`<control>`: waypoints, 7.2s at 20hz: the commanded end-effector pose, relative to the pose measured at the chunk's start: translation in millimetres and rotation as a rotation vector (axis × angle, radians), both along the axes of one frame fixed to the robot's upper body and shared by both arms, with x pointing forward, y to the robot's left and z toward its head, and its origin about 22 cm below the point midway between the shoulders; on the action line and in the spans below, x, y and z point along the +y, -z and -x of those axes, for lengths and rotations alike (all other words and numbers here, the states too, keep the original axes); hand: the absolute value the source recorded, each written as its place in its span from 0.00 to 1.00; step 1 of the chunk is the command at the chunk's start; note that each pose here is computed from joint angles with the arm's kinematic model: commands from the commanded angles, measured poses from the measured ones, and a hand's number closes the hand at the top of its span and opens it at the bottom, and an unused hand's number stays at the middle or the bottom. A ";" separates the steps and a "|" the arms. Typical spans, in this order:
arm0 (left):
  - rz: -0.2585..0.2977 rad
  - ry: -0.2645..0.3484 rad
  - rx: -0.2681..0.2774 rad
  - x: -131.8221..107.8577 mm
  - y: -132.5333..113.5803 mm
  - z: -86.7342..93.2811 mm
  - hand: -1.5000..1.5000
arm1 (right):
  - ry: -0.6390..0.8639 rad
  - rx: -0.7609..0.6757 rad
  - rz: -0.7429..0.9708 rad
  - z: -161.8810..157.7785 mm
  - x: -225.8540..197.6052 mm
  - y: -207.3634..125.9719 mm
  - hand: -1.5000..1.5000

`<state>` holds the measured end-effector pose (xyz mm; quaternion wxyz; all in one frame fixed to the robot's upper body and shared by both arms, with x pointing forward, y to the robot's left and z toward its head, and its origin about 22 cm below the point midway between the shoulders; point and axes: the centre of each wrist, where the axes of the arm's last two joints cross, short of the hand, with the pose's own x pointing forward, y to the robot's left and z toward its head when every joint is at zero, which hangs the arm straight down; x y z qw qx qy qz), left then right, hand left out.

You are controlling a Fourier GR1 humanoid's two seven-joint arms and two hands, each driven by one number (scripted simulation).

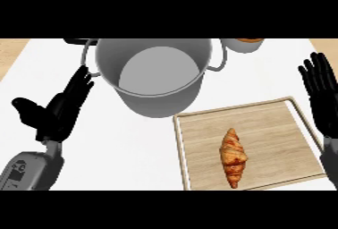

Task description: Pick the croissant from the tray and place it in the pot

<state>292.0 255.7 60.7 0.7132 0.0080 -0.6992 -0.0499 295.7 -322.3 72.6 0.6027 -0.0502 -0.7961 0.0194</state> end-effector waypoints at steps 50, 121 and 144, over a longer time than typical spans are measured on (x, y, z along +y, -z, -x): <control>0.052 -0.079 0.075 -35.5 16.3 33.1 0.50 | -0.385 0.612 1.680 62.6 194.9 -115.4 0.00; 0.060 -0.057 0.082 -31.1 -3.8 28.6 0.50 | 0.260 0.822 1.089 32.1 265.7 -5.5 1.00; 0.042 -0.037 0.076 -33.1 -7.4 19.0 0.50 | 0.560 0.063 0.984 58.7 318.8 -207.6 1.00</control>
